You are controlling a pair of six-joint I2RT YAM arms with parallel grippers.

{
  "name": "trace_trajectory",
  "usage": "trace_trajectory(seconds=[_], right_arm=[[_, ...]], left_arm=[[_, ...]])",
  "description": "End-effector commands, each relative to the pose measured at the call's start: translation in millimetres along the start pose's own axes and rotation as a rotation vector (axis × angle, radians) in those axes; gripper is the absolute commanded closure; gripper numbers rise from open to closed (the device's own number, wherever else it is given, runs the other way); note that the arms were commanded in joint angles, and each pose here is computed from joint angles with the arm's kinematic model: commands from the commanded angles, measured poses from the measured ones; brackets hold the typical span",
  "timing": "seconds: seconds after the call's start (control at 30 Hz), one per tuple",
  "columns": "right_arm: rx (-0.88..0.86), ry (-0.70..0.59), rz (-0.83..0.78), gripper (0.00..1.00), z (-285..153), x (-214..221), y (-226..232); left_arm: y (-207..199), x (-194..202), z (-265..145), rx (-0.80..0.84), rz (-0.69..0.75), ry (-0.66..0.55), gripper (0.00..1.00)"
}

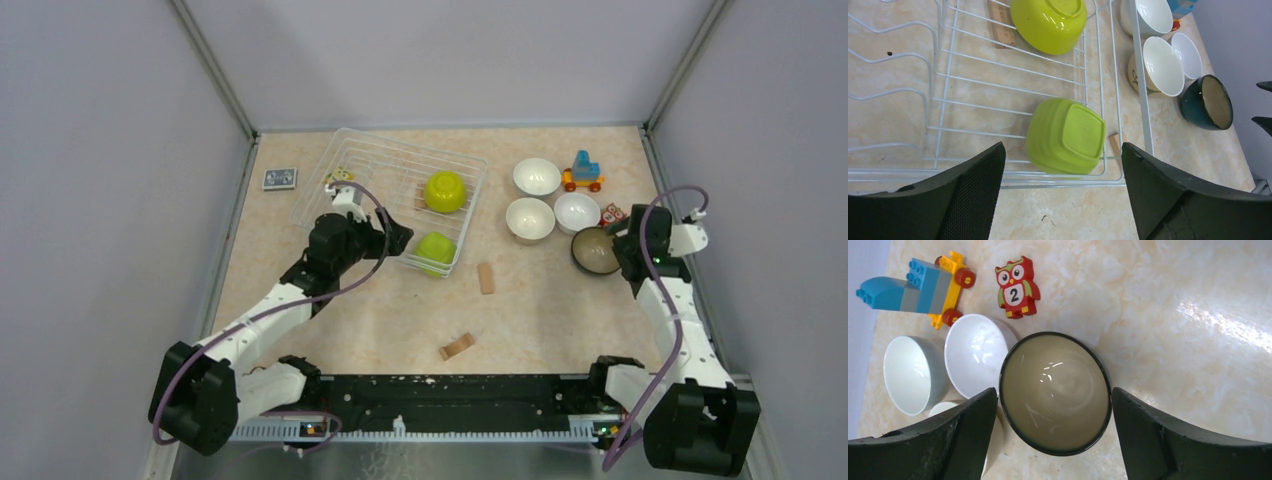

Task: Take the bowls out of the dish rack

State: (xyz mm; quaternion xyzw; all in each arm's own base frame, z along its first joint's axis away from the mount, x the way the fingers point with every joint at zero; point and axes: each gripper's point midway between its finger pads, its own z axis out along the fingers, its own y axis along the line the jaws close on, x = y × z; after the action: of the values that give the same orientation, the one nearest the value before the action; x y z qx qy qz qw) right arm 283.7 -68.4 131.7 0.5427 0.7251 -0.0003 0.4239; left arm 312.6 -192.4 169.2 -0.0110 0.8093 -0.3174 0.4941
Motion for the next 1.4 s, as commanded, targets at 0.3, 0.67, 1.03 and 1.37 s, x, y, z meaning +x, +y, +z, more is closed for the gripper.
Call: trace_trajectory(seconds=[0.3,0.67,1.03,1.37], right_arm=[[-0.314,0.006,-0.285,0.13,-51,14,107],[-0.504,0.07,-0.482,0.13,-67,50,136],[-0.6,0.138,-0.552,0.15,-71,74,133],[-0.807,0.243,-0.625,0.25,-100,100,144]], left_arm=[[-13,-20,-4,0.038,0.027,-0.051,0.07],[-30,-14,13,0.103,-0.005,-0.018,0.08],[-50,-5,36,0.087,0.063,0.039,0.08],[-26,-26,76,-0.12,0.186,0.071,0.14]])
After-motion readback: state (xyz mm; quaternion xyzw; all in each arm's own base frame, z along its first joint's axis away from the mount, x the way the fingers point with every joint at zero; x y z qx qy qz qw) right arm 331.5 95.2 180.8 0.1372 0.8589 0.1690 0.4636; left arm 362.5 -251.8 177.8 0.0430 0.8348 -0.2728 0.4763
